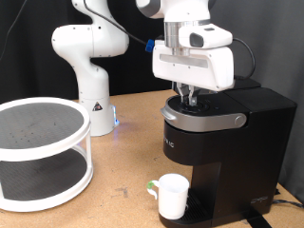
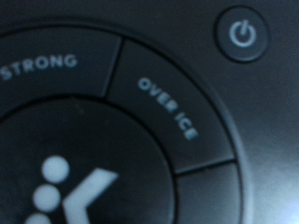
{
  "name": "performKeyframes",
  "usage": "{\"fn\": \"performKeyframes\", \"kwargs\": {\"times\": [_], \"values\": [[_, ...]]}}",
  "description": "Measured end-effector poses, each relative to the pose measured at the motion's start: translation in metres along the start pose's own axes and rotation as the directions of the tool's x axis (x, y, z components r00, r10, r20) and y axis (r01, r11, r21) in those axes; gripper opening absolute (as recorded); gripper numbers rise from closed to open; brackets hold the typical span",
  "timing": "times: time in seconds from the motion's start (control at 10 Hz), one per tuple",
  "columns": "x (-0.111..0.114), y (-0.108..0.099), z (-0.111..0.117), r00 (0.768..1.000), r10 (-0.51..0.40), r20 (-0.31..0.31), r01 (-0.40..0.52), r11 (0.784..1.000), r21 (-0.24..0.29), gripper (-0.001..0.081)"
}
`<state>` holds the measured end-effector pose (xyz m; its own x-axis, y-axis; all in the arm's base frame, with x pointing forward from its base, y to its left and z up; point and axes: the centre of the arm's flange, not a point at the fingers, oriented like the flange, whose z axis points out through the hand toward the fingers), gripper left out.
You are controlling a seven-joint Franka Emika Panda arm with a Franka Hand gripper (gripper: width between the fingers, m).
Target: Make a cup of coffee with the keurig machine
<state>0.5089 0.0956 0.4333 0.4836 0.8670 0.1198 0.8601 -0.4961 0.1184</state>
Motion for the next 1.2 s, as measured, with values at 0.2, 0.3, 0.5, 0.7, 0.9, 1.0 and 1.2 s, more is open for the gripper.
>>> {"fn": "performKeyframes", "kwargs": {"times": [0.2, 0.3, 0.5, 0.7, 0.9, 1.0, 1.2], "values": [[0.0, -0.003, 0.004, 1.0, -0.005, 0.005, 0.005, 1.0, 0.007, 0.0005], [0.001, -0.004, 0.005, 1.0, -0.007, 0.005, 0.007, 1.0, 0.007, 0.0004], [0.002, -0.005, 0.005, 1.0, -0.011, 0.006, 0.01, 1.0, 0.009, 0.0004], [0.003, -0.005, 0.005, 1.0, -0.009, 0.02, 0.009, 1.0, 0.03, 0.0004], [0.006, 0.0, 0.007, 0.997, -0.009, 0.077, -0.001, 0.993, 0.121, 0.0004], [0.009, 0.006, 0.008, 0.994, -0.003, 0.11, -0.016, 0.984, 0.176, 0.0004], [0.014, 0.016, 0.01, 0.988, 0.011, 0.155, -0.05, 0.966, 0.252, 0.0004]]}}
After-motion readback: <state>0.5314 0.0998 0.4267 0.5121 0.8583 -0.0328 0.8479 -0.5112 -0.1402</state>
